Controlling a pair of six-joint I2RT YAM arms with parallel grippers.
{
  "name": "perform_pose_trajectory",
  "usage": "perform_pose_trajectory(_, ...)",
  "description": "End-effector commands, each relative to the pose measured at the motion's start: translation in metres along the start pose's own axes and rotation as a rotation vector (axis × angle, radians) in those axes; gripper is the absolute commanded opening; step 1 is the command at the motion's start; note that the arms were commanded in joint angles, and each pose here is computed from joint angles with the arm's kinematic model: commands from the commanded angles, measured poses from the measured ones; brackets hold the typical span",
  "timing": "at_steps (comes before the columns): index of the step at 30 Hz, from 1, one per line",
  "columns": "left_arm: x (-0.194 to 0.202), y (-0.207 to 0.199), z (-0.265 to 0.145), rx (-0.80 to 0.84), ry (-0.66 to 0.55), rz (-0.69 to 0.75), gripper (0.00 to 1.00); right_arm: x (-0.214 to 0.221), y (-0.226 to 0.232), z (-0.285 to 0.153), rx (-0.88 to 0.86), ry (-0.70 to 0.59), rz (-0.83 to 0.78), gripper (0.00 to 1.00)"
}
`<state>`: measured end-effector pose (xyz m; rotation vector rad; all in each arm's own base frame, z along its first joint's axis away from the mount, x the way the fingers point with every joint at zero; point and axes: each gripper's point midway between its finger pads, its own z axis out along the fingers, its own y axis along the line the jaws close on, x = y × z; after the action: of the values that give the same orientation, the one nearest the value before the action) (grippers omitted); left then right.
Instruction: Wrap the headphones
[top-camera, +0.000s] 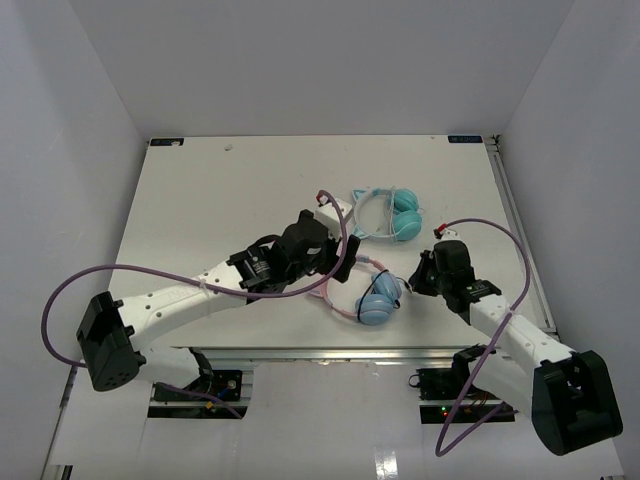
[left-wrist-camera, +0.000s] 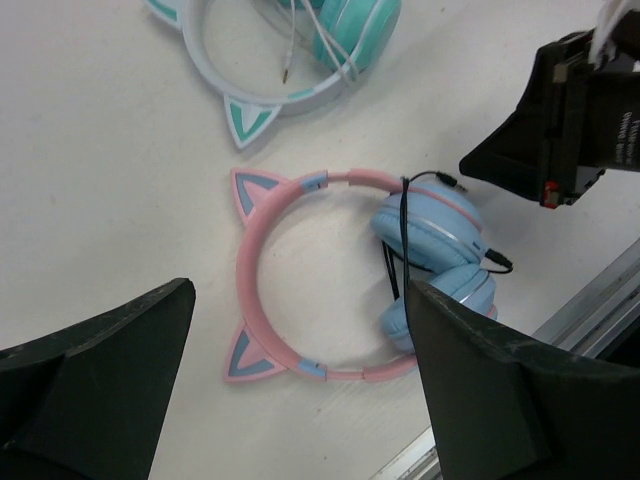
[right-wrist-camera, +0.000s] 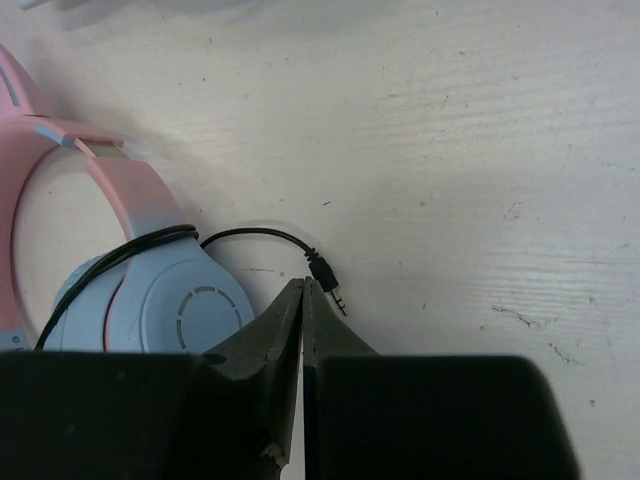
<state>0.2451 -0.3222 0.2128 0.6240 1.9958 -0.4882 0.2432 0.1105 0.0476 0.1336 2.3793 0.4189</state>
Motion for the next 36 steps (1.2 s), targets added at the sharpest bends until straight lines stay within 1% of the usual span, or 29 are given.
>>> perform_pose_trajectory(1,0.019,0.015,0.0,-0.082,0.004,-0.129,0.98,0.005,0.005,0.008,-0.026,-0.017,0.007,0.08)
perform_pose_trajectory(3,0.02,0.024,-0.003,-0.114,-0.031,-0.141,0.98,0.014,0.003,0.014,-0.018,0.015,0.002,0.08)
perform_pose_trajectory(5,0.023,0.035,-0.01,-0.147,-0.09,-0.165,0.98,0.016,0.003,0.022,-0.023,0.016,-0.001,0.08)
perform_pose_trajectory(7,0.027,0.04,-0.013,-0.151,-0.116,-0.184,0.98,0.016,0.003,0.025,-0.024,0.014,0.0,0.08)
perform_pose_trajectory(10,0.04,0.048,-0.014,-0.17,-0.137,-0.195,0.98,0.013,-0.004,0.033,0.02,0.006,0.002,0.08)
perform_pose_trajectory(14,0.053,0.056,-0.016,-0.179,-0.183,-0.202,0.98,-0.001,-0.003,0.046,0.049,-0.002,-0.005,0.08)
perform_pose_trajectory(20,0.069,0.061,-0.011,-0.192,-0.148,-0.162,0.98,-0.042,0.008,0.069,0.084,-0.021,-0.063,0.08)
perform_pose_trajectory(23,0.076,0.061,-0.01,-0.183,-0.161,-0.157,0.98,-0.054,0.005,0.065,0.13,-0.015,-0.087,0.08)
perform_pose_trajectory(26,0.077,0.062,-0.012,-0.174,-0.166,-0.134,0.98,-0.058,-0.003,0.05,0.194,-0.002,-0.09,0.13)
perform_pose_trajectory(30,0.079,0.067,-0.013,-0.195,-0.171,-0.112,0.98,-0.09,0.004,0.019,0.226,-0.041,-0.114,0.22)
perform_pose_trajectory(31,0.079,0.067,-0.013,-0.194,-0.169,-0.112,0.98,-0.095,0.006,0.013,0.229,-0.04,-0.122,0.24)
perform_pose_trajectory(32,0.078,0.063,-0.013,-0.176,-0.169,-0.113,0.98,-0.091,0.003,0.004,0.248,-0.005,-0.141,0.29)
perform_pose_trajectory(33,0.077,0.062,-0.014,-0.165,-0.171,-0.114,0.98,-0.104,0.007,-0.005,0.253,-0.019,-0.149,0.31)
perform_pose_trajectory(36,0.074,0.06,-0.018,-0.148,-0.185,-0.107,0.98,-0.121,0.017,-0.027,0.227,-0.044,-0.176,0.43)
